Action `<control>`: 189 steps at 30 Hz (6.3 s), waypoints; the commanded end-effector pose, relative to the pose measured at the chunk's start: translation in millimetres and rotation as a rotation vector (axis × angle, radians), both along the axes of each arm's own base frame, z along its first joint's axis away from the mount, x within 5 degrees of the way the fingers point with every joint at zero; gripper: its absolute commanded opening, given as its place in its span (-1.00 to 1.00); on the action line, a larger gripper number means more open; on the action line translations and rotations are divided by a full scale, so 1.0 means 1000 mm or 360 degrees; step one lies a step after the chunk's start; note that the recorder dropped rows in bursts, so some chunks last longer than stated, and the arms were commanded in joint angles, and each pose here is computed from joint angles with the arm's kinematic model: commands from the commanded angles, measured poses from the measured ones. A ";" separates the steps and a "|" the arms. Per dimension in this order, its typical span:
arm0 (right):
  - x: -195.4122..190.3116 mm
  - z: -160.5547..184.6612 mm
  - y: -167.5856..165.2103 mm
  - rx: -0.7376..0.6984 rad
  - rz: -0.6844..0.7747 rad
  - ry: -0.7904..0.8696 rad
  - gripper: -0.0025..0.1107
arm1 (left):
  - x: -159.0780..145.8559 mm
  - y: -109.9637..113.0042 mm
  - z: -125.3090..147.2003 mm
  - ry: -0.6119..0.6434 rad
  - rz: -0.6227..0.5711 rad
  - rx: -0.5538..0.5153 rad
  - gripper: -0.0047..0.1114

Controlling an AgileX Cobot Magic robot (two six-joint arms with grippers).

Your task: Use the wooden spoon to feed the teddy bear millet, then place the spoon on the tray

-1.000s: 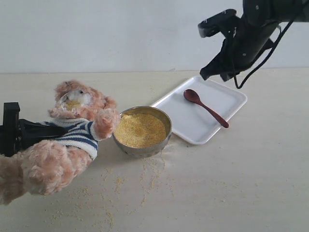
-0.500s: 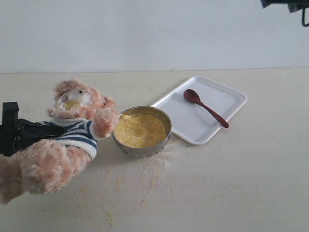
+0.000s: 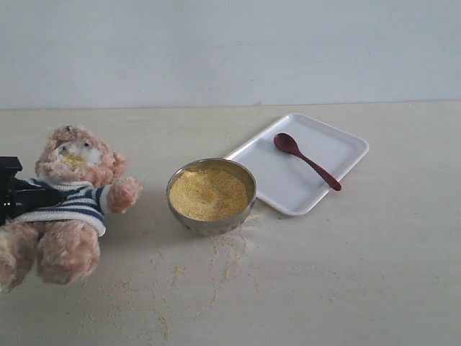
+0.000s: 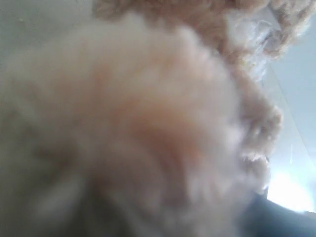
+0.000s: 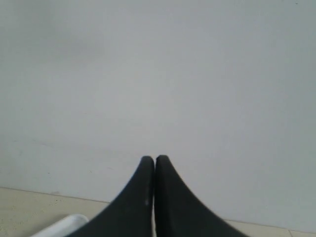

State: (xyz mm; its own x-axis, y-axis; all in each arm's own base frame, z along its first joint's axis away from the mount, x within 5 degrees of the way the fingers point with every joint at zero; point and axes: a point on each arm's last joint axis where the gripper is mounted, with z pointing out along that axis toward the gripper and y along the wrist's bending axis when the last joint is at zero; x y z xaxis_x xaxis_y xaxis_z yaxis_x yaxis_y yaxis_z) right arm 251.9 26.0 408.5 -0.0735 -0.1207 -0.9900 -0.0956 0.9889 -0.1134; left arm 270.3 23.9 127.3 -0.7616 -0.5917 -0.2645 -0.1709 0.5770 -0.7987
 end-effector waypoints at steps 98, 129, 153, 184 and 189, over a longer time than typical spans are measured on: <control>0.003 -0.006 0.000 0.0130 -0.0004 0.0040 -0.96 | -0.109 0.062 0.288 -0.1316 0.1552 0.1508 -0.83; -0.158 -0.012 -0.017 0.0202 0.0017 -0.0417 -0.96 | -0.220 -0.015 0.241 -0.1763 0.0999 0.1359 -0.83; -0.178 -0.172 -0.018 0.0445 0.0002 -0.0011 -0.96 | -0.197 -0.027 0.132 -0.1259 0.0485 0.1240 -0.83; -0.179 -0.201 -0.018 0.0643 -0.0059 0.0224 -0.96 | -0.195 -0.030 0.087 -0.1018 0.0482 0.1004 -0.83; -0.179 -0.201 -0.018 0.0643 -0.0059 0.0224 -0.96 | -0.195 -0.030 0.087 -0.1018 0.0482 0.1004 -0.83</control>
State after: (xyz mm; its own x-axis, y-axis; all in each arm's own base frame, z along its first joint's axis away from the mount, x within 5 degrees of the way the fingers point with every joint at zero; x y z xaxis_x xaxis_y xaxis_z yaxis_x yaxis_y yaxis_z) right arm 73.7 8.0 208.4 -0.2111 0.2755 -0.9378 -0.0479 0.9554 0.2914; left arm 75.4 -5.5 214.7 -0.1993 -0.3338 -0.9213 -0.0274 0.9417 -0.3353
